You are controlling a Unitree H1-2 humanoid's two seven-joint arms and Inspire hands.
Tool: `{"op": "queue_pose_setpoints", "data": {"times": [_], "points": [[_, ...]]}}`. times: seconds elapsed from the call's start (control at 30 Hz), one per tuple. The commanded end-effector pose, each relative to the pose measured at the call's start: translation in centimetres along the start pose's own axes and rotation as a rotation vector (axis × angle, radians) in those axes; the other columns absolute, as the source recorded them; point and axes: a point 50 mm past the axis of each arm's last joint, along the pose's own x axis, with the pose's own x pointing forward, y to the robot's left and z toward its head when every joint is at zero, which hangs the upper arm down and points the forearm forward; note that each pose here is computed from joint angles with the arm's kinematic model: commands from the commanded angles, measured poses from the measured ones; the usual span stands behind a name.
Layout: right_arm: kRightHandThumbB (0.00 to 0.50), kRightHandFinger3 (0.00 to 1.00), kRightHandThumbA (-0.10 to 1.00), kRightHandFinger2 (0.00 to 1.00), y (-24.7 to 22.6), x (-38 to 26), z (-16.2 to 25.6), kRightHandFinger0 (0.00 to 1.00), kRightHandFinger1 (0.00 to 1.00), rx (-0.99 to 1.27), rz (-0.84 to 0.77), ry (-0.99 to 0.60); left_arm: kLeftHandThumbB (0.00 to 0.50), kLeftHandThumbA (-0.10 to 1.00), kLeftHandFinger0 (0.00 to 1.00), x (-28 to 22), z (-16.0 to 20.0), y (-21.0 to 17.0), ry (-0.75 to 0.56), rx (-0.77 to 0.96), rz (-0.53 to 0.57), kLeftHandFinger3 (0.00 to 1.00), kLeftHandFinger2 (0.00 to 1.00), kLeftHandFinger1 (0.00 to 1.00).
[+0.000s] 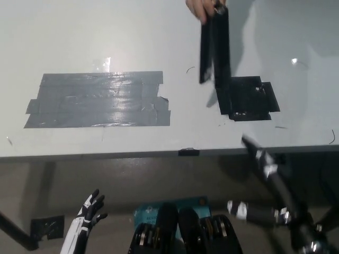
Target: A person hands a stapler to the robot and the robot grabs it with its right hand and places it on the desk infront of it
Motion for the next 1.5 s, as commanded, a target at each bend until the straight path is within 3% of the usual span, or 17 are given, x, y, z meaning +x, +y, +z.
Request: {"op": "queue_pose_setpoints", "data": {"times": [0.0,0.37,0.5,0.73,1.0,1.07,1.47], "points": [[0.305,1.0,1.0,1.0,-1.1,2.4,1.8,1.0,1.0,-0.009,-0.054,-0.009,0.423,1.0,0.9,-0.9,0.3,0.1,-0.037,0.007,-0.002,1.0,1.0,1.0],[0.267,1.0,1.0,1.0,-1.1,10.7,0.7,1.0,1.0,-0.063,-0.072,0.033,0.458,1.0,0.87,-1.6,0.2,-0.2,-0.028,0.01,0.005,1.0,1.0,1.0],[0.287,1.0,1.0,1.0,-1.5,13.0,-0.7,1.0,1.0,-0.069,-0.082,0.07,0.454,1.0,0.83,-1.1,0.4,-0.2,-0.043,0.017,0.012,1.0,1.0,1.0],[0.295,1.0,1.0,1.0,-2.0,14.9,-2.6,1.0,1.0,-0.081,-0.099,0.127,0.459,1.0,0.86,-1.1,0.3,-0.3,-0.036,0.013,-0.002,1.0,1.0,1.0],[0.294,1.0,1.0,1.0,-2.5,17.0,-1.9,1.0,1.0,-0.059,-0.12,0.124,0.464,1.0,0.85,-1.0,0.5,-0.2,-0.03,0.028,-0.005,1.0,1.0,1.0],[0.321,1.0,1.0,1.0,-2.7,18.0,-1.2,1.0,1.0,-0.071,-0.129,0.1,0.471,1.0,0.86,-0.6,0.7,-0.1,-0.037,0.021,-0.007,1.0,1.0,1.0],[0.34,1.0,1.0,1.0,-2.4,20.8,0.7,1.0,1.0,-0.105,-0.108,0.084,0.464,1.0,0.86,-0.2,1.0,-0.1,-0.056,0.022,-0.017,1.0,1.0,1.0]]}}
